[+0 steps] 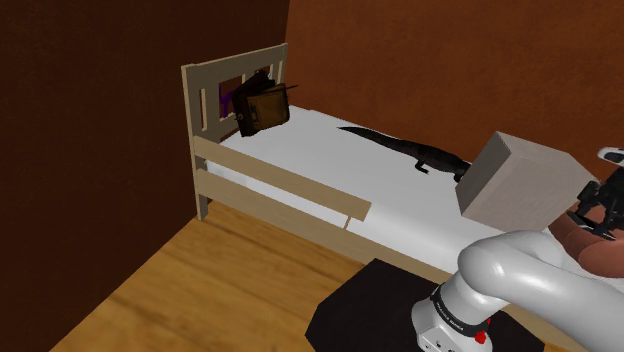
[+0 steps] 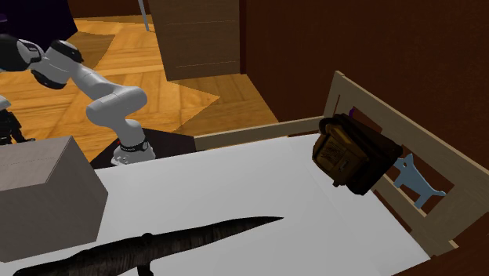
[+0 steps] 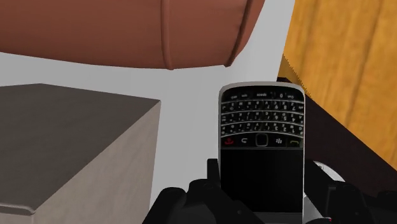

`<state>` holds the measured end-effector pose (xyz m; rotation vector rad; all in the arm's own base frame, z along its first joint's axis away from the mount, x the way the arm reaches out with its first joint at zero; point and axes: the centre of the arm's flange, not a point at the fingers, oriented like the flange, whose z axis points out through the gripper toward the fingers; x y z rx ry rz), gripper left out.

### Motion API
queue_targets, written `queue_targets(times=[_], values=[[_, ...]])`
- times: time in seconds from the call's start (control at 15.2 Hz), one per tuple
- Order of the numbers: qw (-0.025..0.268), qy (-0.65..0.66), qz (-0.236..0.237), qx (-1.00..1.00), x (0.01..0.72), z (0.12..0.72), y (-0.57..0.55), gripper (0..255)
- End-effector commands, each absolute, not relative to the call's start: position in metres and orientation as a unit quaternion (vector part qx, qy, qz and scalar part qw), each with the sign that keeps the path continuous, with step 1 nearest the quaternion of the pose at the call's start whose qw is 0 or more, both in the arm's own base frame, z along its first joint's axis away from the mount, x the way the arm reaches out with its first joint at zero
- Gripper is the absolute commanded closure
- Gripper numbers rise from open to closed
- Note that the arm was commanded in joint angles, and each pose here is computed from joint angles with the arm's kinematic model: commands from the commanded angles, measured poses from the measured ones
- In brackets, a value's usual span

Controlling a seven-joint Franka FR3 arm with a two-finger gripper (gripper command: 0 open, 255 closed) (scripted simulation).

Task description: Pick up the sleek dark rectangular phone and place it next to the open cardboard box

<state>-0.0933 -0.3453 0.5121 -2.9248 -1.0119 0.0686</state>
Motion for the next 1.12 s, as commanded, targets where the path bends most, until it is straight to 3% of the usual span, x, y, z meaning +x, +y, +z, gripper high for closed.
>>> queue_targets(times=[0.0,1.06], values=[[0.023,-0.327,0.022,-0.945,-0.093,0.501,-0.346,255],[0.023,-0.327,0.022,-0.945,-0.093,0.416,-0.346,255]])
